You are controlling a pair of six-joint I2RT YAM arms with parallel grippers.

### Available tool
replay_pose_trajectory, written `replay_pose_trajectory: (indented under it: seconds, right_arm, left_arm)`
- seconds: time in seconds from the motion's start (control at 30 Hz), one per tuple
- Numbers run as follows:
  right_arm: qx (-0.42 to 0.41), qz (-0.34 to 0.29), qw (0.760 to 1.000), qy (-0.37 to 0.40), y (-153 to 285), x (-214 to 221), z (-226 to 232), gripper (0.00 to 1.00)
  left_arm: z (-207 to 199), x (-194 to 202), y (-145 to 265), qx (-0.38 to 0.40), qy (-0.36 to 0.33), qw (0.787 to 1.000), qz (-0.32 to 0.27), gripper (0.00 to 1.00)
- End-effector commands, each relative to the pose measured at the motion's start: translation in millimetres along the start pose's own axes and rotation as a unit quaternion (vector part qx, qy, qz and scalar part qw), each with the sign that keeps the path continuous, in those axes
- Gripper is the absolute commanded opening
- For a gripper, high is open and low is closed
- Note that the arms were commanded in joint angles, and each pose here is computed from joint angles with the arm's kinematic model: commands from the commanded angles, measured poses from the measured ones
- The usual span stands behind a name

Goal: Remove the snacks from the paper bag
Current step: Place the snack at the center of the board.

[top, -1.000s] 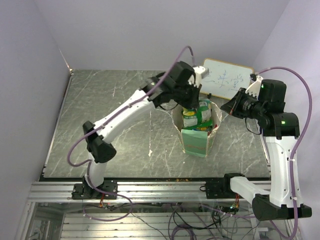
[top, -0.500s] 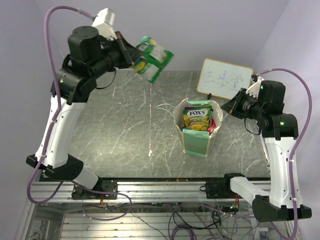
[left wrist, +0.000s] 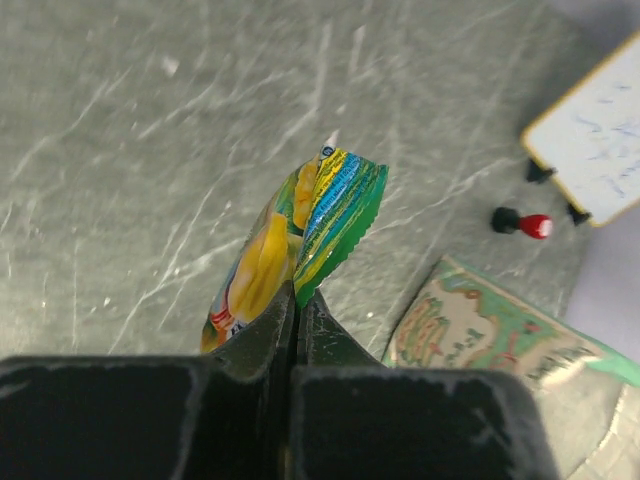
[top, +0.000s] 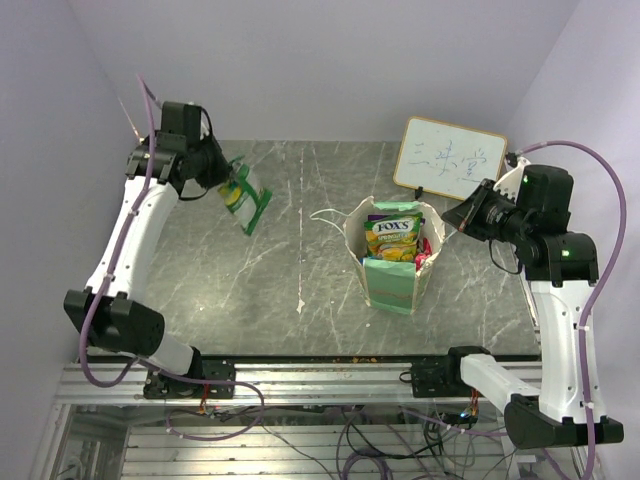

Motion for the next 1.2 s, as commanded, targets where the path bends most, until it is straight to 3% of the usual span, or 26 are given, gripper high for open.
replay_pose_trajectory:
  seconds: [0.0, 0.2, 0.47, 0.73, 0.97, 1.07, 1.17]
  right_arm:
    - [-0.015, -0.020, 1.000, -0.001, 2.1, -4.8, 5.8, 0.00]
    - [-0.011, -0.025, 1.000, -0.004, 1.2, -4.9, 3.8, 0.00]
    - [-0.002, -0.033, 0.999, -0.009, 1.0, -4.8, -0.6, 0.00]
    - [-0.004, -0.035, 0.999, -0.016, -0.1, -5.1, 0.2, 0.00]
    - [-0.004, -0.034, 0.999, -0.019, 0.2, -3.5, -0.3, 0.00]
    - [-0.005, -0.031, 0.999, -0.018, -0.2, -2.1, -0.4, 0.00]
    - [-0.007, -0.029, 0.999, -0.017, -1.1, -1.7, -0.3, 0.00]
  left_arm:
    - [5.2, 11.9, -28.7, 0.036, 0.040, 0.998, 0.031, 0.07]
    - [-2.3, 40.1, -75.1, 0.092, 0.090, 0.987, 0.096, 0.07]
    - [-14.9, 54.8, -108.8, 0.158, 0.208, 0.960, 0.097, 0.07]
    - [26.7, 107.4, -134.5, 0.125, 0.311, 0.939, 0.072, 0.07]
    - [67.4, 136.0, -133.6, 0.040, 0.308, 0.947, 0.086, 0.07]
    - [80.2, 139.2, -129.6, 0.010, 0.298, 0.950, 0.089, 0.19]
    - [96.2, 142.8, -123.4, -0.037, 0.283, 0.953, 0.099, 0.42]
Point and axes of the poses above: each gripper's point midway between its finger pads, its own y axis back along the fingers, its own z axis along the line the jaws close on, x = y × z, the point moved 2 cm from there along y, back along the fingers, and after that the axes turned 8 degrees about -y, right-handed, at the moved point
